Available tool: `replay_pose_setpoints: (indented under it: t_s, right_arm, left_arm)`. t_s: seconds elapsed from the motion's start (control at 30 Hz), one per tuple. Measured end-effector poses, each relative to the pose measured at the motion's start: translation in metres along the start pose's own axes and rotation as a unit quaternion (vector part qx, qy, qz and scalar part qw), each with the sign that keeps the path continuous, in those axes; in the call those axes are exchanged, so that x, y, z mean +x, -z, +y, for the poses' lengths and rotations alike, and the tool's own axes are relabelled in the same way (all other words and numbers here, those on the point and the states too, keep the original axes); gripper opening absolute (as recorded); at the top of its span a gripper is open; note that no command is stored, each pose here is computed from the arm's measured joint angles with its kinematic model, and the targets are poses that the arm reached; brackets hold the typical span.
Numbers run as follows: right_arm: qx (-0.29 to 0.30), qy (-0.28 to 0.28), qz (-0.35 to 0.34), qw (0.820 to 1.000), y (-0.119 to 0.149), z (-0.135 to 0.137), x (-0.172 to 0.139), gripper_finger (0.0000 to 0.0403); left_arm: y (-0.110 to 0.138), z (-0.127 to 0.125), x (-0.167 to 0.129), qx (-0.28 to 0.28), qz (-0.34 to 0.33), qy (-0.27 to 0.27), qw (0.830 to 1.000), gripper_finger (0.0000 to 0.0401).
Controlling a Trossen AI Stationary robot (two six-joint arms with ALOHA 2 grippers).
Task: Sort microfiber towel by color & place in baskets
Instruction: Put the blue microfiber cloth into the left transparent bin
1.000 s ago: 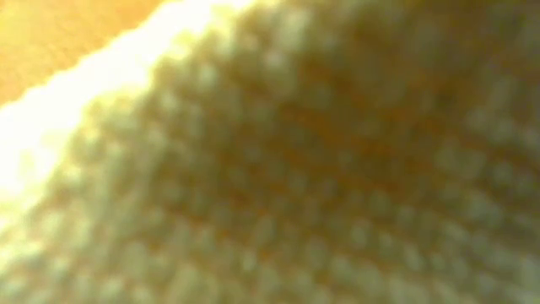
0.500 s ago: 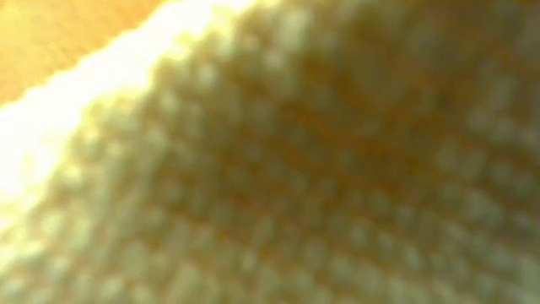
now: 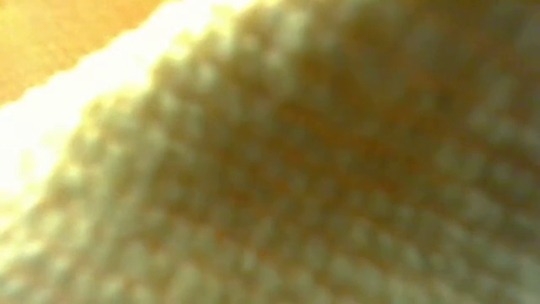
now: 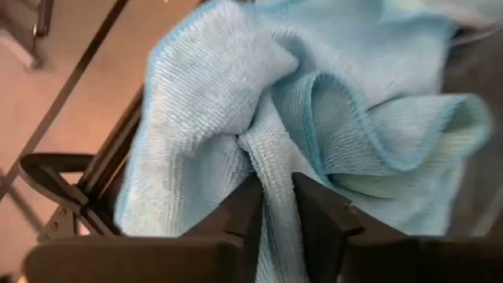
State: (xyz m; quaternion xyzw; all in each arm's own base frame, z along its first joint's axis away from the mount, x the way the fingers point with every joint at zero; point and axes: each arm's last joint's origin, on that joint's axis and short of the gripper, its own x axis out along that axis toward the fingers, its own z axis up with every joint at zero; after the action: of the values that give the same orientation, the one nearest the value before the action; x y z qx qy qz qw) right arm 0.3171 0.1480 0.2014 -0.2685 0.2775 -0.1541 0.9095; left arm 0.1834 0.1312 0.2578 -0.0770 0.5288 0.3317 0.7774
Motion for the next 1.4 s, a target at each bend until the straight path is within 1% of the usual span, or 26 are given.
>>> replay_pose_setpoints:
  t_s: [0.17,0.33,0.57,0.7,0.83,0.97,1.03,1.27,1.4]
  right_arm:
    - [0.003,0.0,0.0,1.0,0.0,0.0,0.0,0.0171]
    - [0.008,0.0,0.001,1.0,0.0,0.0,0.0,0.0171]
    - [0.008,-0.001,0.001,1.0,0.0,0.001,-0.001,0.0171]
    - [0.008,-0.001,0.001,1.0,0.0,0.001,-0.001,0.0171]
    - [0.007,-0.001,0.002,1.0,0.001,0.001,-0.001,0.0171]
    - [0.006,-0.002,0.002,1.0,0.001,0.001,-0.001,0.0171]
    - [0.006,-0.002,0.002,1.0,0.001,0.001,-0.001,0.0171]
    - [0.005,-0.002,0.002,1.0,0.001,0.001,-0.001,0.0171]
    - [0.006,-0.001,0.001,1.0,0.0,0.001,-0.001,0.0171]
  left_arm:
    - [-0.005,-0.007,0.032,0.015,0.061,-0.003,0.998,0.0041]
    - [-0.006,-0.015,0.062,0.029,0.117,-0.001,0.993,0.0018]
    - [-0.005,-0.023,0.092,0.042,0.163,0.002,0.986,0.0013]
    - [-0.005,-0.024,0.097,0.049,0.172,0.008,0.984,0.0012]
    - [-0.004,-0.024,0.093,0.053,0.171,0.009,0.984,0.0012]
    - [-0.002,-0.022,0.079,0.054,0.161,0.011,0.985,0.0022]
    - [-0.002,-0.021,0.069,0.056,0.149,0.012,0.987,0.0039]
    - [0.001,-0.015,0.029,0.05,0.089,0.013,0.995,0.0117]
    - [0.005,-0.012,0.004,0.042,0.044,0.014,0.998,0.0148]
